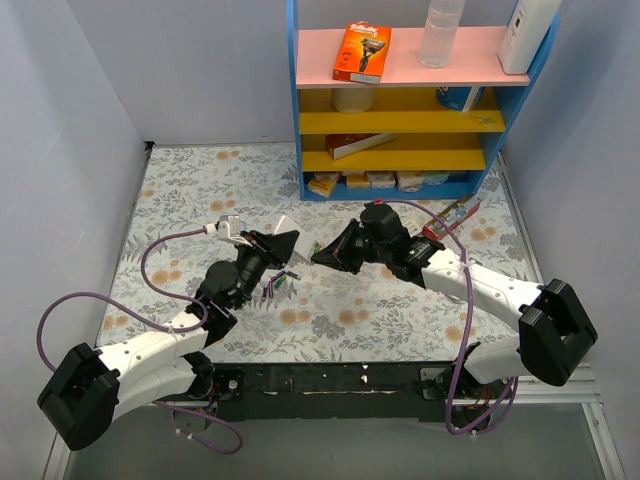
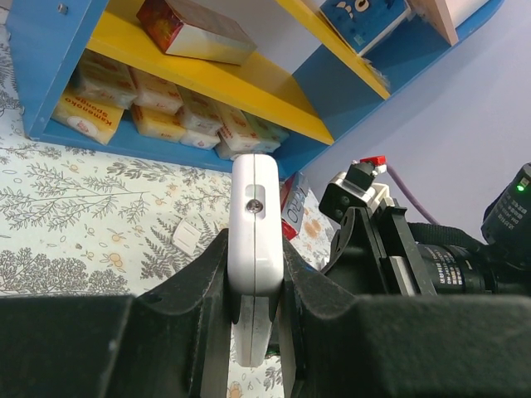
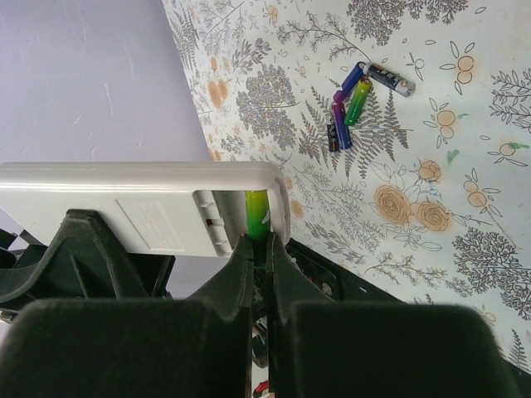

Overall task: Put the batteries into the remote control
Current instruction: Load the battery into the remote control.

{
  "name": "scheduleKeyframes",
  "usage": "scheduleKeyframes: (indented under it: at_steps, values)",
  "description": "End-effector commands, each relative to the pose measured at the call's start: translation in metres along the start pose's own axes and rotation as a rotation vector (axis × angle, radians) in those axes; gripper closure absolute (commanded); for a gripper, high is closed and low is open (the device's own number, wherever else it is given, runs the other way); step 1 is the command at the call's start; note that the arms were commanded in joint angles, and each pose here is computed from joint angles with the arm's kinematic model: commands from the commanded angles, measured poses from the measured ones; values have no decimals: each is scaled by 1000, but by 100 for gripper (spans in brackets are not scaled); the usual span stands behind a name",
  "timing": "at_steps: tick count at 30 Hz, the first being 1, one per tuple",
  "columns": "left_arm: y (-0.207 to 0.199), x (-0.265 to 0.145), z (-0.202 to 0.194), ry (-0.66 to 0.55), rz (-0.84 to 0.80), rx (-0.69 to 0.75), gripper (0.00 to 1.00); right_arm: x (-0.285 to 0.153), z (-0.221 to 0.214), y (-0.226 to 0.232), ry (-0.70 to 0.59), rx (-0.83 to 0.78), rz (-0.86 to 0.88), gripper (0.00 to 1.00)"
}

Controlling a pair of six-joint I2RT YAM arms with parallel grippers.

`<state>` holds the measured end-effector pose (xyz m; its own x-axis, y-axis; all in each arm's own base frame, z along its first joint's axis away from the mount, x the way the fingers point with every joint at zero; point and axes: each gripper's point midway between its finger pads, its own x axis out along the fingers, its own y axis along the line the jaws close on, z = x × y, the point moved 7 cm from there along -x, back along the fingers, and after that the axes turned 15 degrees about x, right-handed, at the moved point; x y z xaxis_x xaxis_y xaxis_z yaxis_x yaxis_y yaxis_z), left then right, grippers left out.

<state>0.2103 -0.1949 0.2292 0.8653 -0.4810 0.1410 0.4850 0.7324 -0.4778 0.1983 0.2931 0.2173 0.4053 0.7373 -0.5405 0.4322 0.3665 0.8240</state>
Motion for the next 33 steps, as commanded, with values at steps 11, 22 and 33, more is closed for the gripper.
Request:
scheduleKeyframes:
  at_steps: [11,22,33]
  values:
    - [-57,-13,55,-143,-290,-116,100,20,27,-20,-139,-2,-86,91]
    - [-61,-19,59,-142,-322,-104,100,27,32,-22,-45,16,-64,79]
    - [-70,-21,58,-123,-401,-112,100,37,29,-21,77,-7,-53,80]
